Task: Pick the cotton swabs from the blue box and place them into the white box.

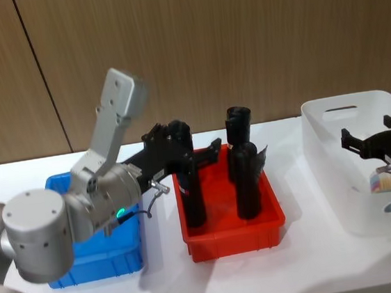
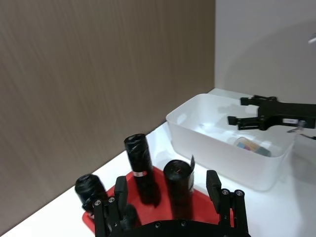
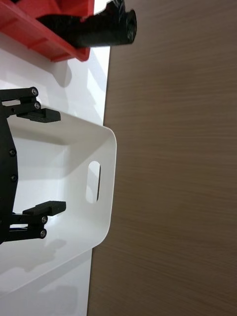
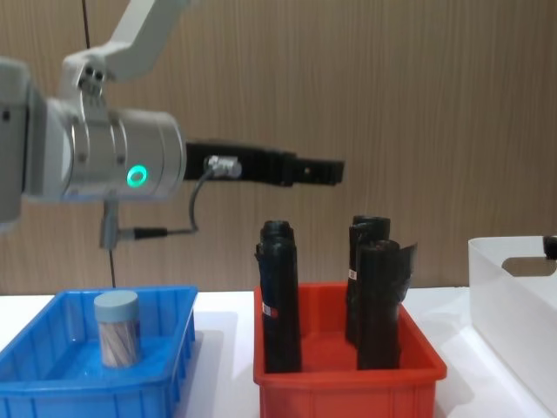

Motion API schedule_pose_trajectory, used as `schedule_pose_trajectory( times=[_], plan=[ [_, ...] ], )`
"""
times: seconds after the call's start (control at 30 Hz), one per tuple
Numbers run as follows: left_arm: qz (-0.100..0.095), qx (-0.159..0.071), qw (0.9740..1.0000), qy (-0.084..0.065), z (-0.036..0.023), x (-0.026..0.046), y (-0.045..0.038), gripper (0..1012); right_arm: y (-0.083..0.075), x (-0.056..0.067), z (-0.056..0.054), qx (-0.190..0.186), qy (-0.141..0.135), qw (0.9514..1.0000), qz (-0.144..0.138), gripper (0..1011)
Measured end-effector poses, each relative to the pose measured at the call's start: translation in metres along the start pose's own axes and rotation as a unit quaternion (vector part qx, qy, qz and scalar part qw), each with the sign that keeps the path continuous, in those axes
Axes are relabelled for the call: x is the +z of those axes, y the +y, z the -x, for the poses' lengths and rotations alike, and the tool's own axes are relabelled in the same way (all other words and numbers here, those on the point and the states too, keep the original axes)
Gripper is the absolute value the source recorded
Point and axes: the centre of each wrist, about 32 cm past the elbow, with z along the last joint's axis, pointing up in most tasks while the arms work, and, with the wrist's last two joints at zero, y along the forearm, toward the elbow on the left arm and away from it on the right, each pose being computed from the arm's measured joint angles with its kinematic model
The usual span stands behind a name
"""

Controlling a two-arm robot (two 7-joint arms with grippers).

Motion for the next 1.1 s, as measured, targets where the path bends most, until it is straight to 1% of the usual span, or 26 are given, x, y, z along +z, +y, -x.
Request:
schedule_pose_trajectory(
  times=[0.03, 0.07, 0.1, 0.23, 0.27, 0.33, 0.37, 0.43, 0.47, 0.63, 0.7, 0.77, 0.8, 0.9, 0.93, 1.03, 1.1],
  plan=[
    [0.002, 0.008, 1.0000, -0.004, 0.0026, -0.0038, 0.0016, 1004, -0.002, 0.000, 0.001, 0.002, -0.001, 1.0000, -0.002, 1002],
    [0.002, 0.008, 1.0000, -0.004, 0.0026, -0.0038, 0.0016, 1004, -0.004, -0.001, 0.002, 0.003, -0.001, 1.0000, -0.004, 1002],
    [0.004, 0.017, 0.9998, -0.008, 0.0055, -0.0084, 0.0035, 1004, -0.006, -0.001, 0.004, 0.005, -0.001, 1.0000, -0.005, 1002],
    [0.010, 0.037, 0.9991, -0.018, 0.0124, -0.0183, 0.0080, 1004, -0.016, -0.003, 0.011, 0.015, -0.002, 0.9998, -0.016, 1002],
    [0.013, 0.045, 0.9986, -0.023, 0.0154, -0.0224, 0.0100, 1004, -0.018, -0.004, 0.012, 0.017, -0.003, 0.9997, -0.017, 1002],
    [0.016, 0.053, 0.9981, -0.026, 0.0180, -0.0259, 0.0118, 1004, -0.024, -0.005, 0.016, 0.022, -0.003, 0.9995, -0.022, 1002],
    [0.018, 0.060, 0.9976, -0.030, 0.0211, -0.0302, 0.0139, 1004, -0.026, -0.005, 0.017, 0.024, -0.003, 0.9994, -0.024, 1002],
    [0.022, 0.068, 0.9969, -0.034, 0.0240, -0.0337, 0.0159, 1004, -0.032, -0.006, 0.021, 0.030, -0.002, 0.9991, -0.029, 1002],
    [0.024, 0.076, 0.9961, -0.037, 0.0273, -0.0379, 0.0180, 1004, -0.034, -0.006, 0.023, 0.032, -0.002, 0.9990, -0.031, 1002],
    [0.032, 0.095, 0.9940, -0.045, 0.0352, -0.0474, 0.0234, 1004, -0.046, -0.007, 0.031, 0.044, -0.001, 0.9982, -0.041, 1002],
    [0.040, 0.109, 0.9919, -0.051, 0.0416, -0.0546, 0.0279, 1004, -0.052, -0.008, 0.035, 0.050, 0.000, 0.9977, -0.046, 1002],
    [0.044, 0.117, 0.9907, -0.054, 0.0446, -0.0578, 0.0300, 1004, -0.059, -0.008, 0.039, 0.056, 0.001, 0.9971, -0.051, 1002],
    [0.047, 0.123, 0.9898, -0.056, 0.0478, -0.0615, 0.0323, 1004, -0.061, -0.008, 0.041, 0.058, 0.001, 0.9969, -0.053, 1002],
    [0.052, 0.133, 0.9880, -0.060, 0.0523, -0.0660, 0.0355, 1004, -0.070, -0.008, 0.046, 0.066, 0.004, 0.9960, -0.059, 1002],
    [0.056, 0.139, 0.9868, -0.062, 0.0554, -0.0693, 0.0378, 1004, -0.072, -0.008, 0.047, 0.068, 0.004, 0.9958, -0.061, 1002],
    [0.060, 0.145, 0.9855, -0.065, 0.0586, -0.0722, 0.0401, 1004, -0.081, -0.008, 0.053, 0.077, 0.007, 0.9947, -0.068, 1002],
    [0.064, 0.151, 0.9842, -0.066, 0.0619, -0.0751, 0.0423, 1004, -0.085, -0.008, 0.056, 0.081, 0.009, 0.9941, -0.071, 1002]
  ],
)
